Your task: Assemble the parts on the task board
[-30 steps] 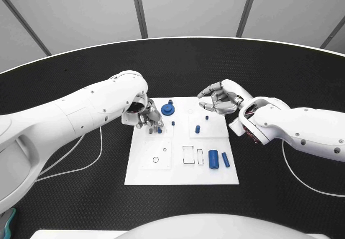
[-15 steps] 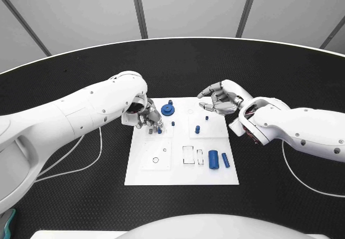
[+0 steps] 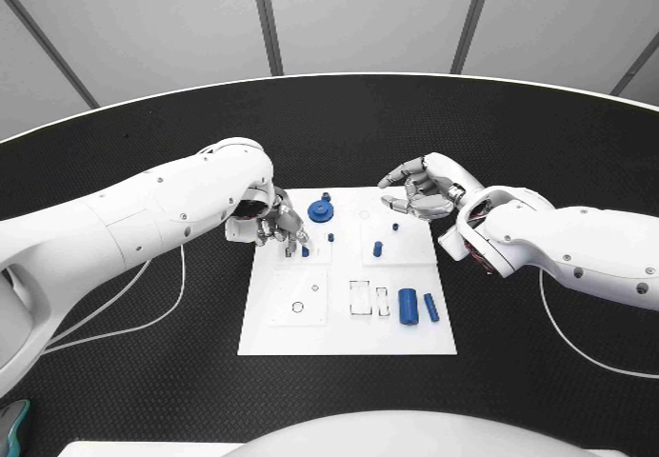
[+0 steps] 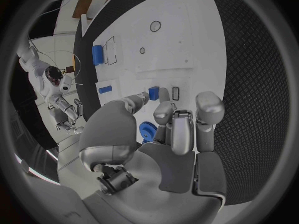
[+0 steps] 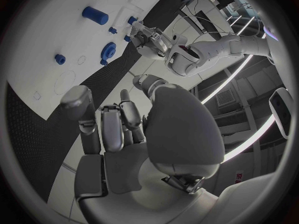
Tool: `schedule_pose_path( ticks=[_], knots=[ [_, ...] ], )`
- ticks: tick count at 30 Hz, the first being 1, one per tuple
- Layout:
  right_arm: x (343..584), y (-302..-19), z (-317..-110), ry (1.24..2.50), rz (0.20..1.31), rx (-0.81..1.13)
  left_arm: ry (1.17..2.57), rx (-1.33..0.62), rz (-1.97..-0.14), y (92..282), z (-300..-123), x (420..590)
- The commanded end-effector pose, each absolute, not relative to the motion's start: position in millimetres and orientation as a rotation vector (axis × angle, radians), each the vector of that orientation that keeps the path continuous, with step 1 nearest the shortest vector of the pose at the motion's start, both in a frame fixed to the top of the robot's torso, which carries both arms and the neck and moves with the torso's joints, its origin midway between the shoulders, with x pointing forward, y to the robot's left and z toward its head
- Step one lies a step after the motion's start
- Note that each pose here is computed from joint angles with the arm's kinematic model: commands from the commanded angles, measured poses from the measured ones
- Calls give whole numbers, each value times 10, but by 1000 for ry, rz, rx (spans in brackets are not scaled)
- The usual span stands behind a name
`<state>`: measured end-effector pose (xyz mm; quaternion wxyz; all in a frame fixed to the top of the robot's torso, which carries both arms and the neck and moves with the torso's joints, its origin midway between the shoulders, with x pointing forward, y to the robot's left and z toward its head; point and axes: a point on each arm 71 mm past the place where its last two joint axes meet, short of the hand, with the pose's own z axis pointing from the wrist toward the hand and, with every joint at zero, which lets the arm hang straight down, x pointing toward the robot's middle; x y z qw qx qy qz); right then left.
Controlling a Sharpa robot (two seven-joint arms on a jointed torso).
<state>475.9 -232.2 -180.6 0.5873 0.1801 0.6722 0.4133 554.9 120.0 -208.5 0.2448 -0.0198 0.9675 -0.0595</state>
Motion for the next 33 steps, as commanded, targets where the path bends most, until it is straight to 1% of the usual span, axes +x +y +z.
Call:
schedule_pose_path(
  ticks=[1,10,13,16,22,28,33],
  knots=[
    [4768,-2329,-1809,1566,961,420,2632,-80,-105,1277,-2060,5546],
    [4794,-2349,-1826,1564,954,421,2596,-123,-168,1332,-1911,5541],
    [4790,-2358,-1850,1567,951,424,2585,-175,-231,1358,-1791,5553],
    [4789,-2368,-1862,1568,948,425,2559,-224,-269,1420,-1674,5578],
    [4794,-2389,-1874,1567,942,428,2465,-382,-344,1640,-1432,5678],
    [4801,-2402,-1883,1566,938,430,2374,-506,-411,1796,-1312,5770],
    [4799,-2395,-1897,1568,939,430,2325,-540,-429,1850,-1267,5844]
  ],
)
